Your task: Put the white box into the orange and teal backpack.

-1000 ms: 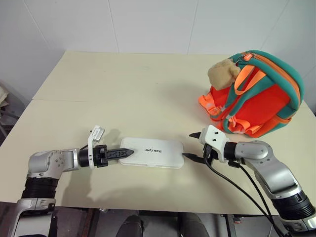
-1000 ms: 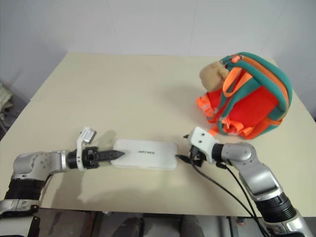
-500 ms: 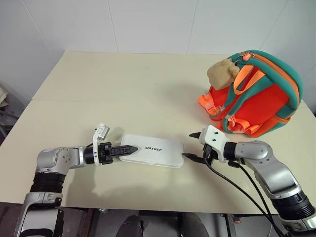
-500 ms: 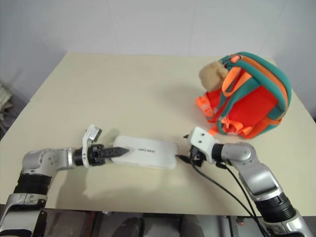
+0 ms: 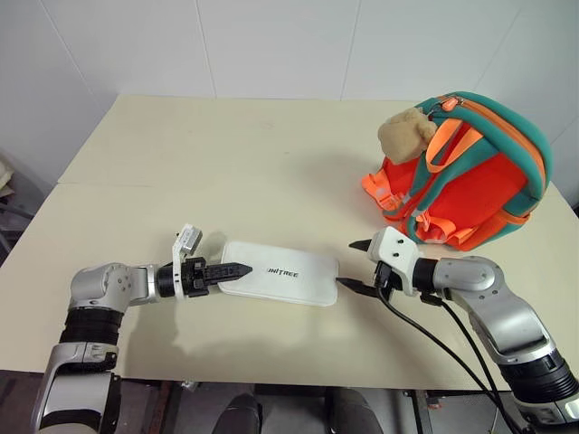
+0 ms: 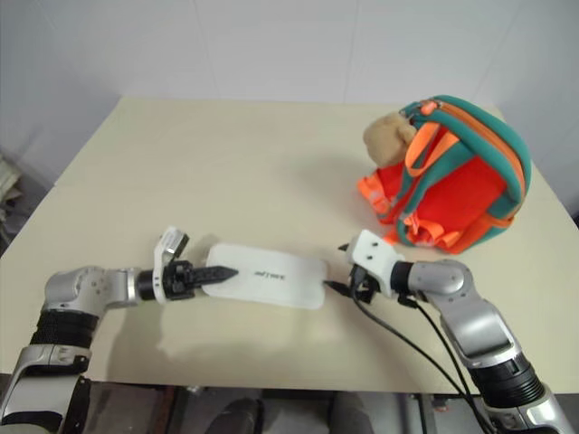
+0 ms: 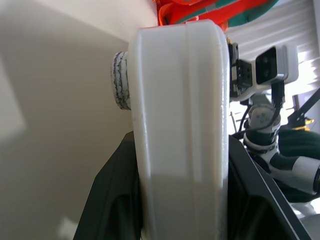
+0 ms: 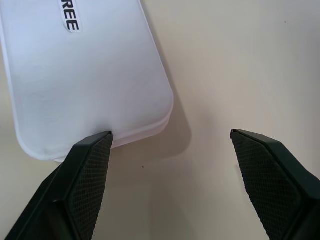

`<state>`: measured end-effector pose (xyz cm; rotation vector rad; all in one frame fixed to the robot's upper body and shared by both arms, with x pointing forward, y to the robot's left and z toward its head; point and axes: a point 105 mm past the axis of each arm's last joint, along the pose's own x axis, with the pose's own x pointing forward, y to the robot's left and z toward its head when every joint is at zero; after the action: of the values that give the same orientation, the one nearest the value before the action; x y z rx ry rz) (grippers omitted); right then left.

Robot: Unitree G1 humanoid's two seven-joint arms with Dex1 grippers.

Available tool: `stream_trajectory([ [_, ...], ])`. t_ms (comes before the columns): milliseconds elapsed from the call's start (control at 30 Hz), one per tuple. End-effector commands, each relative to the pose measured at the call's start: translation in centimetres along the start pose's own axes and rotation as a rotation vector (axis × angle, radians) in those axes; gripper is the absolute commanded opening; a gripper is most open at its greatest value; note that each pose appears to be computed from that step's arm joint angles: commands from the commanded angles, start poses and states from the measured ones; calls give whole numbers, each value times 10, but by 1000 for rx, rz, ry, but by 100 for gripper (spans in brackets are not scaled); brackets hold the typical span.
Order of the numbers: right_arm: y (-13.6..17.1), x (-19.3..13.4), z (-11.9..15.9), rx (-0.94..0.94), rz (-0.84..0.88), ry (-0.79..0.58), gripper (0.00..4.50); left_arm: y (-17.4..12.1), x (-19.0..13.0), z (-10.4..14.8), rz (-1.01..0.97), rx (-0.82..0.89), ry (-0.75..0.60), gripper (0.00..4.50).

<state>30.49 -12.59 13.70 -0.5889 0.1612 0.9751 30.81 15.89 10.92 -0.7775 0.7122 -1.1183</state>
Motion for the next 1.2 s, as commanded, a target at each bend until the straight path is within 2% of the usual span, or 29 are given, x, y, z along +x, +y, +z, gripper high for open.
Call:
stream_trajectory([
  [33,-3,-6,12,-30,-42,-48,450,3,-6,10,56,-3,-43,148],
  [333,-37,-37,15,103,-303,-169,450,-8,-14,30,24,-66,-160,144],
  [533,-64,-76,14,225,-538,-319,450,-15,-16,37,6,-80,-208,143],
  [667,-81,-97,9,275,-649,-363,450,-15,-16,38,7,-96,-234,143],
  [800,-89,-105,6,299,-687,-379,450,-16,-17,40,4,-114,-258,143],
  [1200,-107,-99,5,340,-708,-437,450,-17,-20,36,19,-124,-272,143],
])
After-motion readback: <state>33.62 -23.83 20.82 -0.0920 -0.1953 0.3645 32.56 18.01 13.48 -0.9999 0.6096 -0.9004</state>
